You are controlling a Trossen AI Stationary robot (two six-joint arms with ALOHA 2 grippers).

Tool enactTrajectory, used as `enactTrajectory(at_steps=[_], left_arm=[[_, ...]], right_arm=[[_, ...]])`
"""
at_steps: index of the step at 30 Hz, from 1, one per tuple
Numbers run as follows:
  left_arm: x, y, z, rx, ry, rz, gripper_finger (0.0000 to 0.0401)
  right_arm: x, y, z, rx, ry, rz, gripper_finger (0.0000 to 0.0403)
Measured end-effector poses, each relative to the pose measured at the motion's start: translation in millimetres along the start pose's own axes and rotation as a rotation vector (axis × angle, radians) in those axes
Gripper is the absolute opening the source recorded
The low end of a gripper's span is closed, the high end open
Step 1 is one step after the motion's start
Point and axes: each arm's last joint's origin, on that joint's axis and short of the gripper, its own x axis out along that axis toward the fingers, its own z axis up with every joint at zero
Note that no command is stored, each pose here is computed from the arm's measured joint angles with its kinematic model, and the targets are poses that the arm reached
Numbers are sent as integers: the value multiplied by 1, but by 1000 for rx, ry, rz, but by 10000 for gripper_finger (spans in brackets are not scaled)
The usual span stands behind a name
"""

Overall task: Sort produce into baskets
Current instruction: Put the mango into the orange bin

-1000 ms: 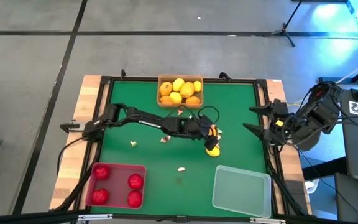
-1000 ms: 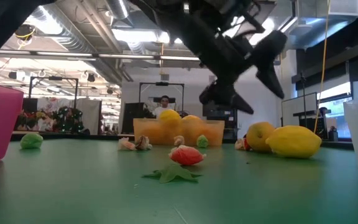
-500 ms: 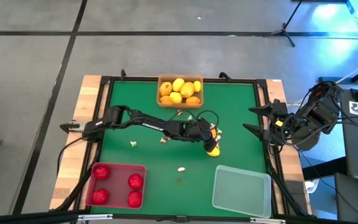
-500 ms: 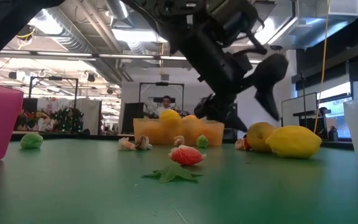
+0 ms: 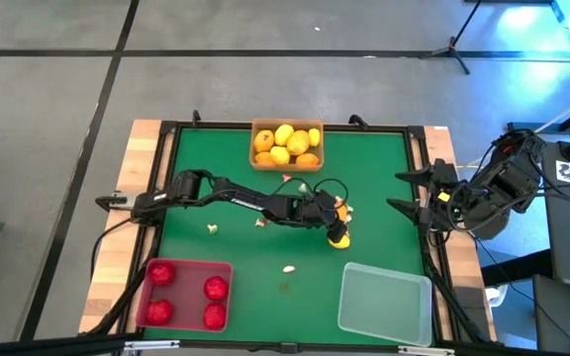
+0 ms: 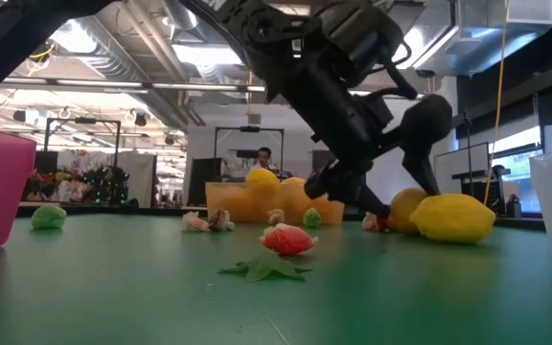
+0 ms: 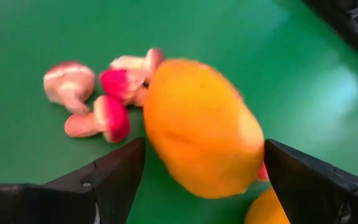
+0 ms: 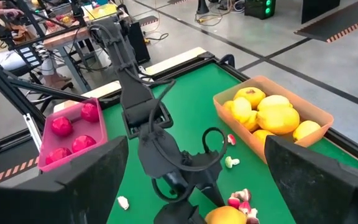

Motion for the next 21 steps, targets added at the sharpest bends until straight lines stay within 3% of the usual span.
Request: enactTrajectory(at_steps=[7,21], left_arm=[[7,6,-5,-21,30,23,306],[8,12,-4,-17,73,36,173]], right_arm=[[0,0,0,0,0,0,374],[0,0,0,-7,2,-4,374]])
